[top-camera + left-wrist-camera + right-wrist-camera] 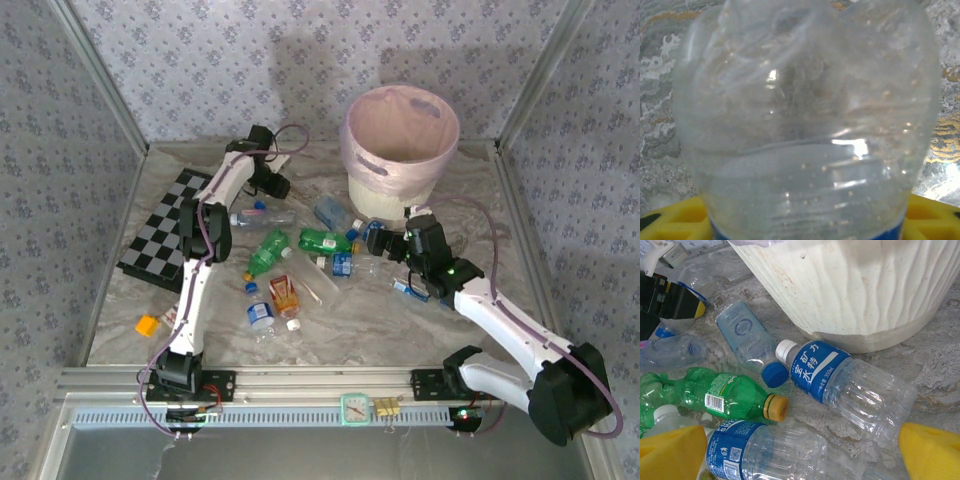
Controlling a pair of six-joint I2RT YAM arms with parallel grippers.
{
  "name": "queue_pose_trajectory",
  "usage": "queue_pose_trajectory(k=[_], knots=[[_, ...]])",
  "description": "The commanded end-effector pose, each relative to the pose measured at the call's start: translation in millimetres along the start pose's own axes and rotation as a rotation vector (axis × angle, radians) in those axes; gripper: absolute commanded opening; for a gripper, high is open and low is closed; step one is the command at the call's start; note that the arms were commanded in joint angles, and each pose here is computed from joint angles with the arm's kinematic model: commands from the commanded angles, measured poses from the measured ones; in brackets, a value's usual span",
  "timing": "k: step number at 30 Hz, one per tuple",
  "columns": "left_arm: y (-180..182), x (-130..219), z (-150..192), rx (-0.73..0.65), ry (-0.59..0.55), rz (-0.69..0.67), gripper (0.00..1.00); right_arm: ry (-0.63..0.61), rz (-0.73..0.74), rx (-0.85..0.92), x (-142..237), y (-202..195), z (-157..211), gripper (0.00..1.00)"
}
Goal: Put the plastic bottles in the bin
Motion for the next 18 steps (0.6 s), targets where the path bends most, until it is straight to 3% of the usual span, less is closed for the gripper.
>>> queue_pose_trajectory(k=[1, 9, 18], knots=[[-3, 9, -5, -0.006, -0.011, 0.001, 0.53, -0.023, 0.011, -0.002, 8, 1, -7, 1.00], [-11, 50, -31, 0.045, -0.133, 0.030, 0.47, -0.037, 0.010, -0.010, 12, -1, -8, 1.00], [-27, 145, -55, 0.147, -0.408, 0.060, 0.47, -0.045, 0.004, -0.031, 15, -5, -1, 1.00]])
Point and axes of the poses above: each hand's point on the last joint's axis, 136 mm out from that joint toward the fingers, its own x axis back along the fingers, its own y axis along the line the jaws close on, z = x × y, the point moved 3 cm from there along x, back along the fingers, and after that the axes turned 3 degrees about -x, right-handed, at the moved point
